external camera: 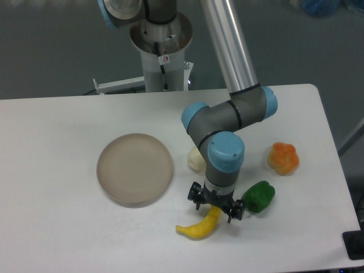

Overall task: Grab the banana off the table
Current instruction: 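Close the gripper on the banana's stem end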

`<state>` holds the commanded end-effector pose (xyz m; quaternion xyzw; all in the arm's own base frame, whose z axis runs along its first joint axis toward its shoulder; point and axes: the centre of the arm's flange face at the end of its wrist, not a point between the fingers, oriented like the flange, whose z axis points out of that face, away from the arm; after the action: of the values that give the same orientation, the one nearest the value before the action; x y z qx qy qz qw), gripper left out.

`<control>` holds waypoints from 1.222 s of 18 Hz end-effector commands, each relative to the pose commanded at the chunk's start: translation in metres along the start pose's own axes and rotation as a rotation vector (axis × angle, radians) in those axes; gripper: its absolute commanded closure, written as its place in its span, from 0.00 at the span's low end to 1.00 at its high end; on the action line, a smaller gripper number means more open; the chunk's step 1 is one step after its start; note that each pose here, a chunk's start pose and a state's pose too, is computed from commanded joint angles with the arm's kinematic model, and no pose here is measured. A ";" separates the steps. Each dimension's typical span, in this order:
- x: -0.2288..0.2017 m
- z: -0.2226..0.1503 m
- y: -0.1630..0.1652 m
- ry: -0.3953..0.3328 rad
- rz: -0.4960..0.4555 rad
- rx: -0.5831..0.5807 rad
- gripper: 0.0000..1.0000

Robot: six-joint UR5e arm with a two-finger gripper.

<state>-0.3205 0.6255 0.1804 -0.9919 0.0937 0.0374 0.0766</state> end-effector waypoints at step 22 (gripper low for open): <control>-0.005 -0.041 -0.004 -0.046 0.009 0.036 0.64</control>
<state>-0.3221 0.6239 0.2215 -0.9888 0.0971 0.0586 0.0966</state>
